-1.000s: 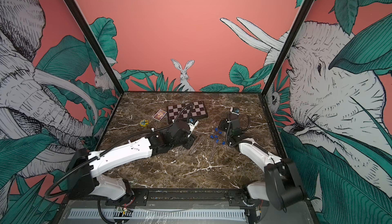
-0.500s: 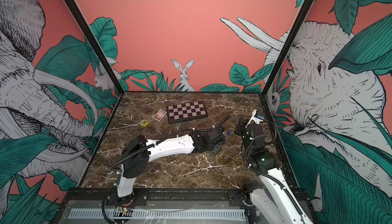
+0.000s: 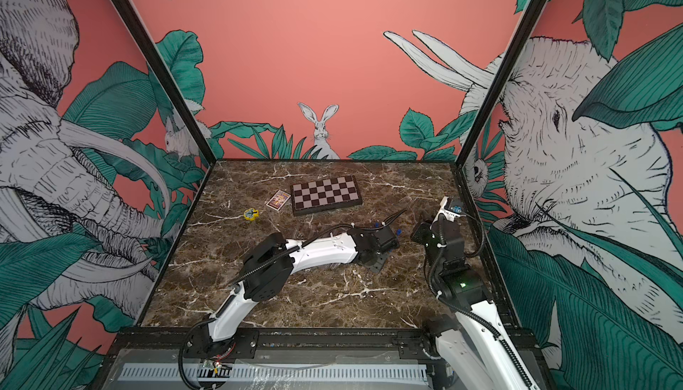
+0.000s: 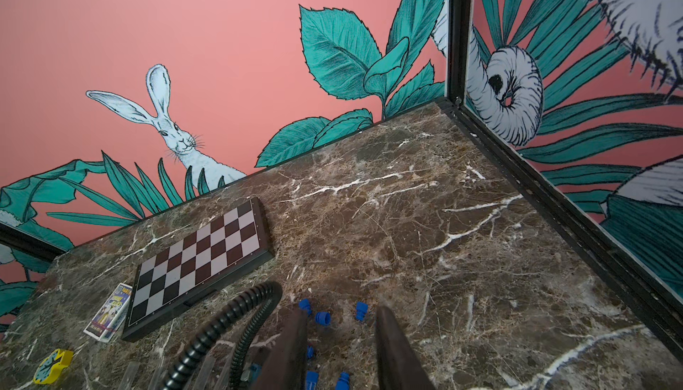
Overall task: Remove stoppers from test tubes
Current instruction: Pick up the test tube at the center of the board.
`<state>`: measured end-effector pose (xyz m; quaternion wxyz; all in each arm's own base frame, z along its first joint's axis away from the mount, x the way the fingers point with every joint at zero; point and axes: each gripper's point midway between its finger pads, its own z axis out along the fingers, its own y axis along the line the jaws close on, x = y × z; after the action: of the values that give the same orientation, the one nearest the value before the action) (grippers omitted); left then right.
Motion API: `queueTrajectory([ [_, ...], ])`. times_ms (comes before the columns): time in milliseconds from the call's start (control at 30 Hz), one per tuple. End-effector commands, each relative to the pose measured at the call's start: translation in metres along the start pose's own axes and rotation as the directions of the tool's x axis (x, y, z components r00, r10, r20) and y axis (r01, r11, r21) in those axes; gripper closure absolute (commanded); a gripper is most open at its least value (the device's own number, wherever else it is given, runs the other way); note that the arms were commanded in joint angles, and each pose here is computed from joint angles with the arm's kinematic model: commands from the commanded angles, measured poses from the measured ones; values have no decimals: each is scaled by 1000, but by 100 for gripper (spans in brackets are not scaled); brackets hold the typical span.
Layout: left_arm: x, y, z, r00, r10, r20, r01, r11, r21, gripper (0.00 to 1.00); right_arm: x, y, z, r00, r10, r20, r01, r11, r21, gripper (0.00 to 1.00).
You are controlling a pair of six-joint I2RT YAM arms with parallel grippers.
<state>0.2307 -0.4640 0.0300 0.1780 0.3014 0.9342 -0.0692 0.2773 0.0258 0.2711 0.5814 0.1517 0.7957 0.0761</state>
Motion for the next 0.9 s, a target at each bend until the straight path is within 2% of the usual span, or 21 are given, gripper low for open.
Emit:
queueTrajectory([
  [0,0,5,-5,998,-50,-24,50,999,-1,61,-16,3,-6,999,7,38,-7,1000,-11,69],
  [400,13,15,8,997,-52,-64,51,998,-20,79,-13,6,-3,999,20,26,-19,1000,-21,68],
  [567,9,22,2,998,-54,-34,53,998,-38,84,-8,9,-2,999,42,4,-42,998,-40,68],
  [667,-2,24,-17,999,-35,17,35,999,-37,86,-6,15,-2,998,58,-13,-59,996,-71,67],
  [733,-12,25,-42,997,-22,70,23,999,-23,88,-3,25,-1,998,54,-44,-58,991,-118,66],
  [867,-35,25,-100,965,0,262,-15,998,56,88,7,40,3,993,50,-108,-69,980,-186,62],
])
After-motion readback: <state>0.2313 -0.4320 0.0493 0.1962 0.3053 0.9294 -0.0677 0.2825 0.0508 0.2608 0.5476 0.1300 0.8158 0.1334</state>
